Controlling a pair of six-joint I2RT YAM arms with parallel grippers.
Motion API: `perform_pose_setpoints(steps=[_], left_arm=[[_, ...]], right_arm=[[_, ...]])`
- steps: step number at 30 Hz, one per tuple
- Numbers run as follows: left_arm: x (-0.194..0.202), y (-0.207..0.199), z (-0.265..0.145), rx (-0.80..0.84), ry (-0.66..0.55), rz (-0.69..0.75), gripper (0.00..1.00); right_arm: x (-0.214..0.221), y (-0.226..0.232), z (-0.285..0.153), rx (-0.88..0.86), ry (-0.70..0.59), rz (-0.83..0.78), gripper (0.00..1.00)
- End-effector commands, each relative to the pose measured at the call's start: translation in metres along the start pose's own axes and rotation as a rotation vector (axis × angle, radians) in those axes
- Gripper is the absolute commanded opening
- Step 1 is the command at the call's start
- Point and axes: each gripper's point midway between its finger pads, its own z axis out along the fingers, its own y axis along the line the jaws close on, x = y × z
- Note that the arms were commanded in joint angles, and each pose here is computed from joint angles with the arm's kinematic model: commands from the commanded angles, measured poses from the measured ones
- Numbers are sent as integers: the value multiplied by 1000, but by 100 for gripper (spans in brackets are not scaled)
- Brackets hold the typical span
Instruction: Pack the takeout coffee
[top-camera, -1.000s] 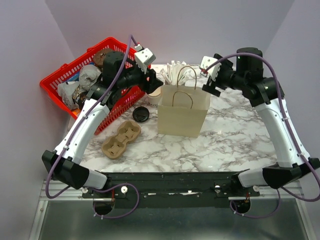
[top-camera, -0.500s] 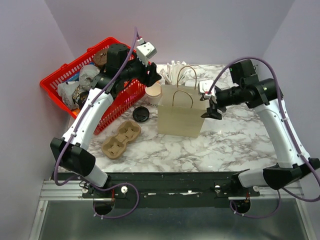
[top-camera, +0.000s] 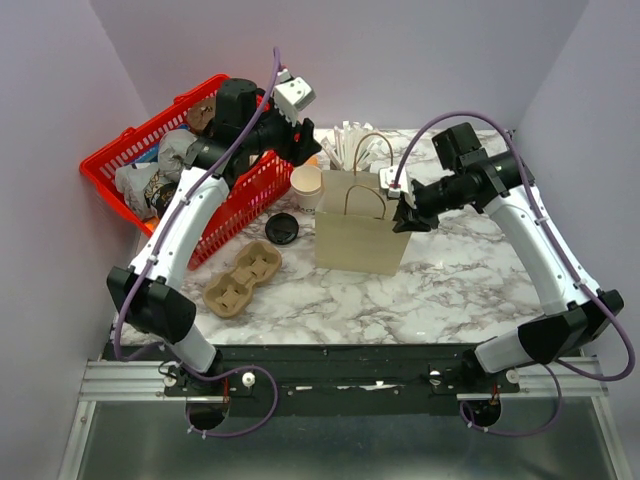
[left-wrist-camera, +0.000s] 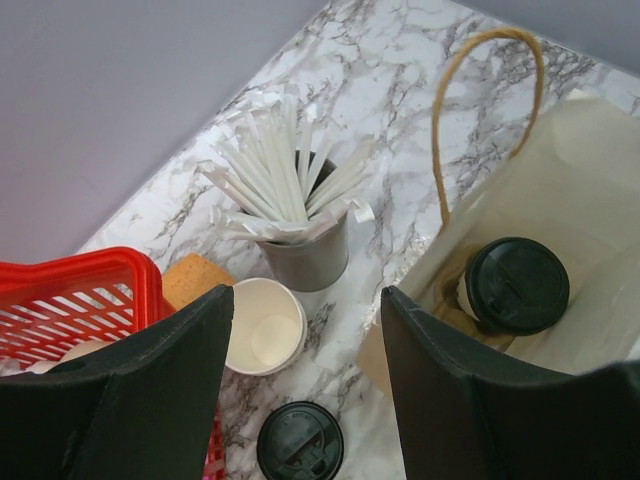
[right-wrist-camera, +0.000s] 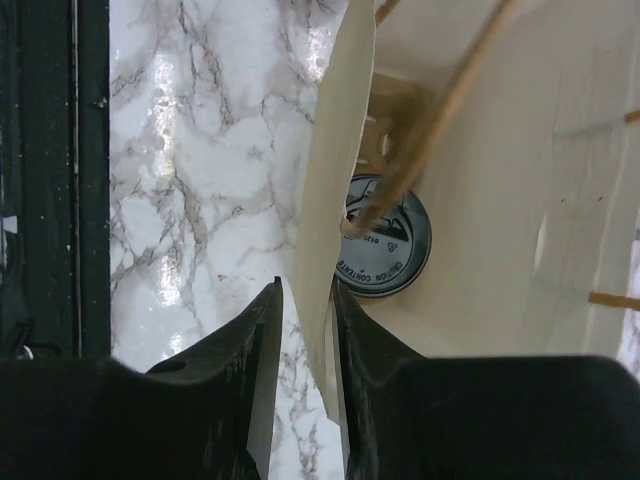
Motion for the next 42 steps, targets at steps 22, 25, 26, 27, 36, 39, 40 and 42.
perform_pose_setpoints(steps=[22, 25, 26, 27, 36, 39, 40, 42], left_arm=[[4, 44, 79, 13, -17, -65, 65], [10, 49, 86, -4, -10, -95, 60], [9, 50, 88, -8, -17, -105, 59], [11, 53, 91, -13, -16, -107, 59], [9, 56, 115, 40, -47, -124, 49], [4, 38, 111, 127, -71, -134, 48], [3, 33, 108, 148, -79, -130, 47], [5, 16, 97, 197, -95, -103, 46]], right_arm=[[76, 21, -52, 240, 309, 133, 1], [78, 23, -56, 282, 306, 141, 24], [72, 20, -58, 311, 279, 144, 35], [63, 20, -62, 333, 248, 136, 44], [-21, 2, -91, 458, -72, 195, 79], [-27, -7, -92, 495, -107, 230, 79], [-27, -8, -92, 501, -112, 234, 79], [-27, -12, -92, 518, -115, 245, 79]])
